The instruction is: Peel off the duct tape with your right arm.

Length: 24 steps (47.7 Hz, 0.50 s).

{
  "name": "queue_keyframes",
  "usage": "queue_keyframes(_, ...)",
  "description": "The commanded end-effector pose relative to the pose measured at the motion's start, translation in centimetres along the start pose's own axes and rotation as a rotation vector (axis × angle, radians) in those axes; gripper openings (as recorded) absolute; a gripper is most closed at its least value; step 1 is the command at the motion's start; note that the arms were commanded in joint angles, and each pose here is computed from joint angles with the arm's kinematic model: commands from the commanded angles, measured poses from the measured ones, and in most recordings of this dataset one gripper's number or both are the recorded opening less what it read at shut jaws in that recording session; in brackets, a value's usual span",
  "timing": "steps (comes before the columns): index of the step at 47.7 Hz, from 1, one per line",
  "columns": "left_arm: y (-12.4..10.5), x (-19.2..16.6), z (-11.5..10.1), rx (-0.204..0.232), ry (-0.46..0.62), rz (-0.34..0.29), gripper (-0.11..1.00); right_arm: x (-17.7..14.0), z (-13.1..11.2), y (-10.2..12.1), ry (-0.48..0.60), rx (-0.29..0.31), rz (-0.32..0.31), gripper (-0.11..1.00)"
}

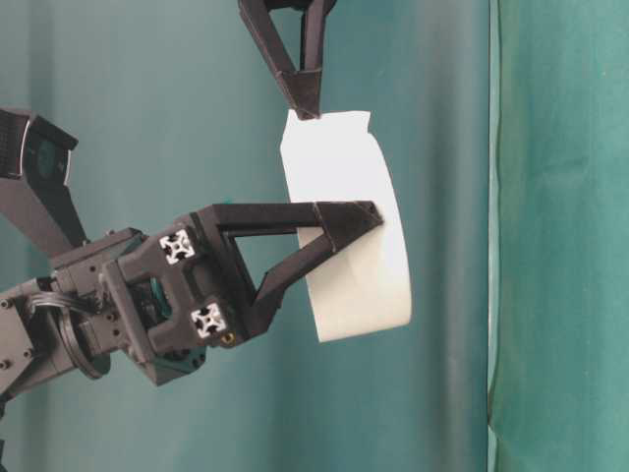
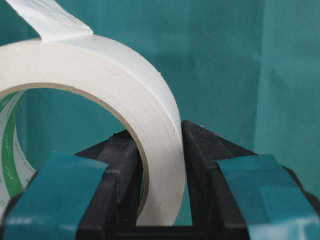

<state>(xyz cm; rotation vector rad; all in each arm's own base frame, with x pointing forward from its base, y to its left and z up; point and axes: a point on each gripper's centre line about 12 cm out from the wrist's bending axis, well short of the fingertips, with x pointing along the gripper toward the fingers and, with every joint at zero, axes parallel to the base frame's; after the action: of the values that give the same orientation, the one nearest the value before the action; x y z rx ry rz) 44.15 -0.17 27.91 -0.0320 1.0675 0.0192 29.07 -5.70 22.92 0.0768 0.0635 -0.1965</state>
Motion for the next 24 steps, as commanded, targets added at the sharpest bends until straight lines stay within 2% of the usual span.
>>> queue_keyframes(1, -1.4, -1.8, 0.3, 0.025, -0.036, -0.022, 0.21, 0.0, 1.0, -0.5, -0.037, 0.003, -0.019, -0.09)
queue_keyframes(24, -2.1, -0.6, -1.4, 0.025, 0.028, -0.032, 0.21, 0.5, 1.9, -0.6, -0.046, -0.016, -0.024, -0.09)
